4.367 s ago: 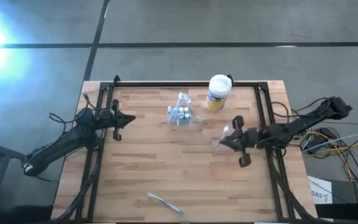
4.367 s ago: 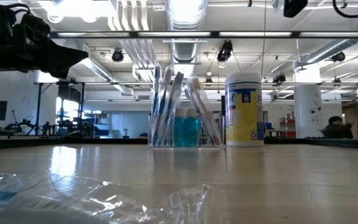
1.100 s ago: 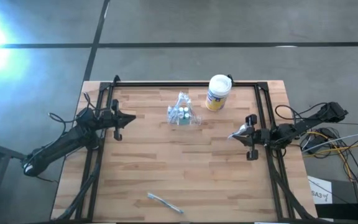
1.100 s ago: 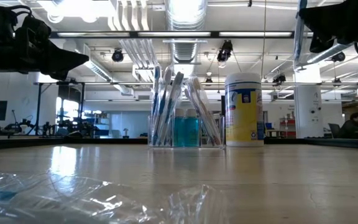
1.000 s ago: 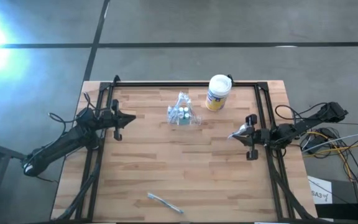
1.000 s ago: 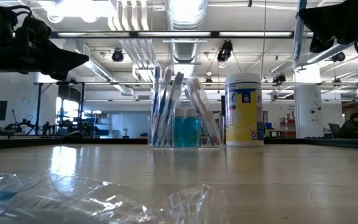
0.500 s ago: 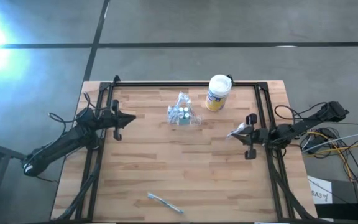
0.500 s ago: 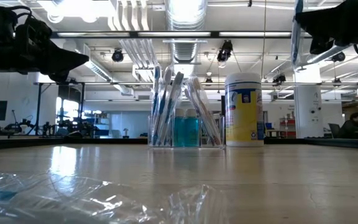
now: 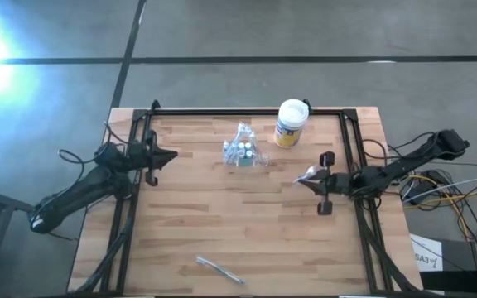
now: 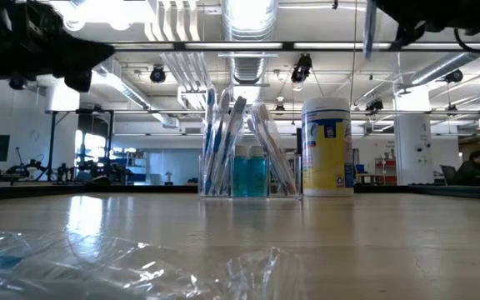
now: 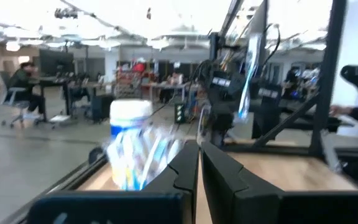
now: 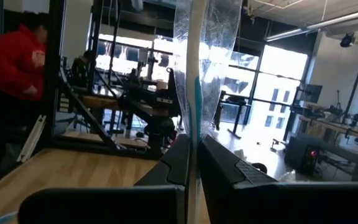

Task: Pick & Place toothbrushing station
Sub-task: Put the blue toothbrush into the transparent organizer

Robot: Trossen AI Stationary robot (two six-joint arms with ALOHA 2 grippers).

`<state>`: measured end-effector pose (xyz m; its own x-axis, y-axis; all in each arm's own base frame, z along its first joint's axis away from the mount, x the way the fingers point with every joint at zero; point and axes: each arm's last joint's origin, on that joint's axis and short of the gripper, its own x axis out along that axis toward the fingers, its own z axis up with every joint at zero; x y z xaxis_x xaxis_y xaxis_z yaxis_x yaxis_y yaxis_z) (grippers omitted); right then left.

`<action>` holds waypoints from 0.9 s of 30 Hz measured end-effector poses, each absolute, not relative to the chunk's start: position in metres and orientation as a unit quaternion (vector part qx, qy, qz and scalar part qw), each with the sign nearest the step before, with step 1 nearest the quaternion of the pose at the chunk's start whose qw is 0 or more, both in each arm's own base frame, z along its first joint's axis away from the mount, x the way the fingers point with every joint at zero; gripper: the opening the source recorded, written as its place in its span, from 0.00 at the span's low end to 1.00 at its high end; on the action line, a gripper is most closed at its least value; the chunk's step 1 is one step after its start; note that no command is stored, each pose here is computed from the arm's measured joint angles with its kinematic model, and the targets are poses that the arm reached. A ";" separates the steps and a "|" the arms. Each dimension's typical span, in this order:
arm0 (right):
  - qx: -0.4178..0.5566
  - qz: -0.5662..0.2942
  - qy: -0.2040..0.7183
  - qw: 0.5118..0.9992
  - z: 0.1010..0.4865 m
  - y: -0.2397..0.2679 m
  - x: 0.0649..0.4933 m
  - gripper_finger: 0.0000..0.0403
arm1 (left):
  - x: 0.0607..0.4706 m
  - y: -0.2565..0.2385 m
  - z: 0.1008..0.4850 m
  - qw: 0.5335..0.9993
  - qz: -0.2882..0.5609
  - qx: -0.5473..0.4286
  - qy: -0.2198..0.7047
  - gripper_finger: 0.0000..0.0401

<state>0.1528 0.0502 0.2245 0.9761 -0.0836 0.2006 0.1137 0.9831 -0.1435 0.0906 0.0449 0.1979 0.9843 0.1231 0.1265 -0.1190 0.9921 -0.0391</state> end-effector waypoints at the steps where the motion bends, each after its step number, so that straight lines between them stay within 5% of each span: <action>1: -0.084 -0.050 -0.095 0.991 0.226 0.052 0.158 0.04 | 0.090 0.044 0.202 0.996 0.056 -0.014 -0.071 0.06; 12: -0.115 -0.094 -0.059 0.987 0.231 0.048 0.221 0.04 | 0.096 0.033 0.247 0.990 0.006 -0.008 -0.139 0.06; 27: -0.099 -0.064 -0.034 0.992 0.226 0.034 0.299 0.04 | 0.152 0.036 0.281 0.997 -0.025 -0.031 -0.059 0.06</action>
<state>0.2995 0.0336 0.2264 0.9895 -0.1206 0.0794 0.1339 0.9723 -0.1915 0.1515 0.0364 0.2810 0.9918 -0.0472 0.1192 0.0544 0.9968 -0.0580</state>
